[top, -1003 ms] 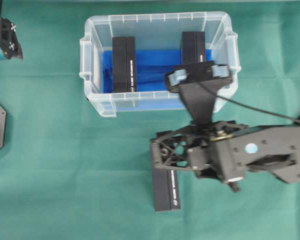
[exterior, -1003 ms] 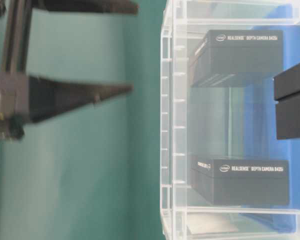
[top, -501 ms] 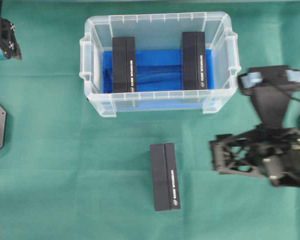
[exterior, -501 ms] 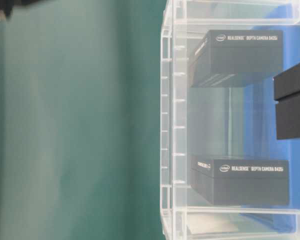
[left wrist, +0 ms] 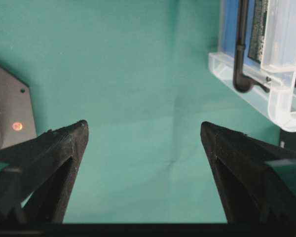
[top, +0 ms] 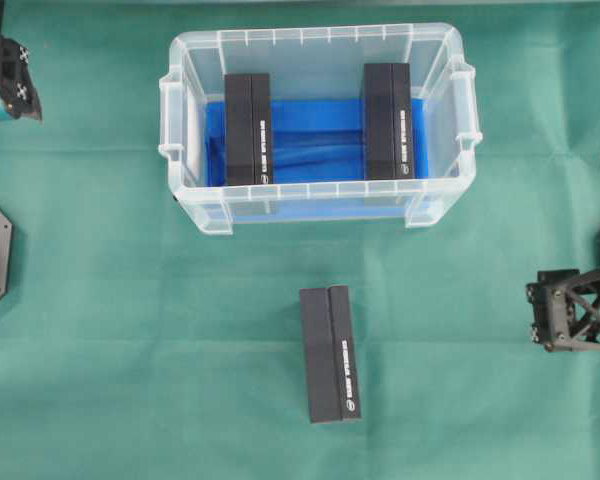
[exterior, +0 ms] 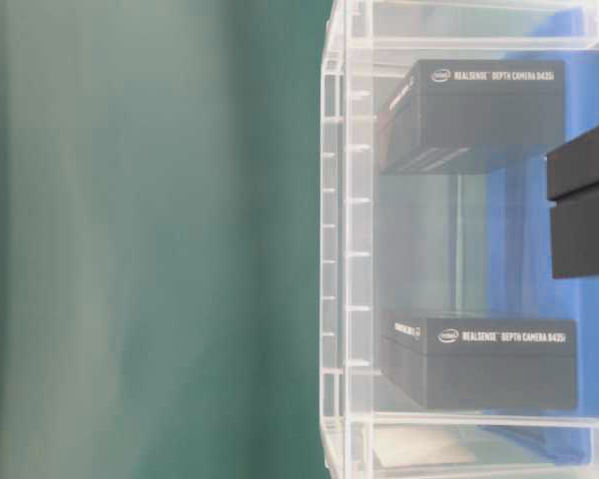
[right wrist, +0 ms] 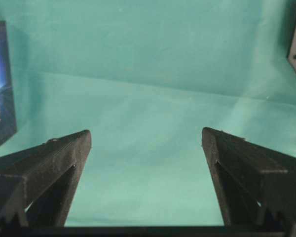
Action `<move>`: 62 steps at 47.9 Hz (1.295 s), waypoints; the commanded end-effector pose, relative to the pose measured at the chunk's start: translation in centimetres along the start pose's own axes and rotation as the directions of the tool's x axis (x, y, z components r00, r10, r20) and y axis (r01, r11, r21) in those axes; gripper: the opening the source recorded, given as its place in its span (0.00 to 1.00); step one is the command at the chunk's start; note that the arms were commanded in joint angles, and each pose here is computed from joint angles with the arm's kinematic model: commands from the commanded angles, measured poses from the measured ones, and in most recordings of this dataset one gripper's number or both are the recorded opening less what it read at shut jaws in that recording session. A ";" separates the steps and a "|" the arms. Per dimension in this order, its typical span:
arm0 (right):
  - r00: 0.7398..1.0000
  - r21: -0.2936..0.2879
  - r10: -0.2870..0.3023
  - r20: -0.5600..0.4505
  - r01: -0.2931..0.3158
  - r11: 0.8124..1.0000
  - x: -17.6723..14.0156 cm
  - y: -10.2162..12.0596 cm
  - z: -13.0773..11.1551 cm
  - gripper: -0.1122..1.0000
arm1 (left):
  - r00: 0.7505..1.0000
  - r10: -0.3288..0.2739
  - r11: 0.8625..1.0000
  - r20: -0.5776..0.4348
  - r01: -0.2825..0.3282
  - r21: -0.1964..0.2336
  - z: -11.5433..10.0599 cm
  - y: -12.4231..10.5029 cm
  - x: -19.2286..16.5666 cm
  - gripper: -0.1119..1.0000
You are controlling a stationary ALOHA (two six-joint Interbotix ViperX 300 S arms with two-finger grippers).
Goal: Take out the box from the case.
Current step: 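Withdraw the right gripper to the right side of the bin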
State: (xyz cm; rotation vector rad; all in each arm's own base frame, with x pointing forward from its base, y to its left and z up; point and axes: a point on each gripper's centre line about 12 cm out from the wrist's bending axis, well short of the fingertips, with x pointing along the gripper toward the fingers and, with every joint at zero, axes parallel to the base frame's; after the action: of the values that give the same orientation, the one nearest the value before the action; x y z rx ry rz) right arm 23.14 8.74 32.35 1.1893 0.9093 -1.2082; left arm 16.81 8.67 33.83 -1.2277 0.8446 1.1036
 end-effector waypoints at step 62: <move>0.992 0.006 -0.043 0.116 0.042 0.999 3.1 -0.6 17.6 0.93 | 1.000 -0.015 1.000 0.002 0.015 0.016 -0.2 -0.2 -0.4 0.96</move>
State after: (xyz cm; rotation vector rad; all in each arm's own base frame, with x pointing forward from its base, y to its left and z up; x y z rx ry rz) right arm 21.89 -8.13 31.93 1.0823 0.8918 -1.3039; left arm 16.92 8.42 33.82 -1.2214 0.8539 1.0922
